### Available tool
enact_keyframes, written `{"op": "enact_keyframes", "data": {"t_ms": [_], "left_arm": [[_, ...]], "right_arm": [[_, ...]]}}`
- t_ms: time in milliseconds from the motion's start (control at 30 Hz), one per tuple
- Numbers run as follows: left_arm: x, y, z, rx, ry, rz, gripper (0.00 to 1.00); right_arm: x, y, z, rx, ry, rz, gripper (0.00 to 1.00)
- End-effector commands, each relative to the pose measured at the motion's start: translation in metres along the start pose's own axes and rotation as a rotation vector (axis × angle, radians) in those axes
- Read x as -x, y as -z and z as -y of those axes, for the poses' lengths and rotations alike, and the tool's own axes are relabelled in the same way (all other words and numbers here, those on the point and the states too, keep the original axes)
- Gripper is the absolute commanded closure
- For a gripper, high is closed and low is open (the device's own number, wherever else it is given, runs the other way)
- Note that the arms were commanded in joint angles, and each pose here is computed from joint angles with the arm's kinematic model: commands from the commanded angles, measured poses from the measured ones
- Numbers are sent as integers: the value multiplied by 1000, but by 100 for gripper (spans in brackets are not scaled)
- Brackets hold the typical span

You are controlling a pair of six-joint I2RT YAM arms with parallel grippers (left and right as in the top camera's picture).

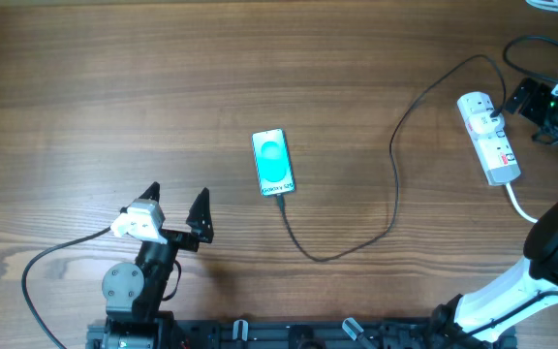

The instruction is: Plug charger to phone and switch on socket

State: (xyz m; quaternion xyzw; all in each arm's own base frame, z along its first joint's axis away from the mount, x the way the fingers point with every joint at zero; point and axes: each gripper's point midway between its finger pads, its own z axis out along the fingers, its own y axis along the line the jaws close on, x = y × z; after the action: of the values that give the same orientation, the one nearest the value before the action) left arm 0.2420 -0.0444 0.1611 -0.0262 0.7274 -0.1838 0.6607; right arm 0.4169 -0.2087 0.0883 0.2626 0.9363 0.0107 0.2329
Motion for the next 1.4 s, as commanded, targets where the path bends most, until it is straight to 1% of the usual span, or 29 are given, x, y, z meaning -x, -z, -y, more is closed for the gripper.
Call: {"op": "enact_keyframes", "data": {"t_ms": [0, 367, 467, 600, 867, 1367], "left_arm": [[0, 1, -3, 15, -15, 4, 0], [0, 1, -3, 16, -15, 4, 0], [0, 1, -3, 16, -15, 4, 0], [0, 1, -3, 16, -15, 4, 0], [0, 1, -3, 16, -15, 5, 0], [0, 1, -3, 16, -15, 4, 0]], "right_arm": [[-4, -1, -2, 9, 12, -6, 0], [-3, 0, -3, 9, 13, -4, 0], [1, 7, -4, 10, 15, 14, 0], [11, 29, -7, 14, 22, 68, 0], [35, 91, -17, 23, 42, 219, 0], [49, 166, -27, 34, 65, 389, 0]]}}
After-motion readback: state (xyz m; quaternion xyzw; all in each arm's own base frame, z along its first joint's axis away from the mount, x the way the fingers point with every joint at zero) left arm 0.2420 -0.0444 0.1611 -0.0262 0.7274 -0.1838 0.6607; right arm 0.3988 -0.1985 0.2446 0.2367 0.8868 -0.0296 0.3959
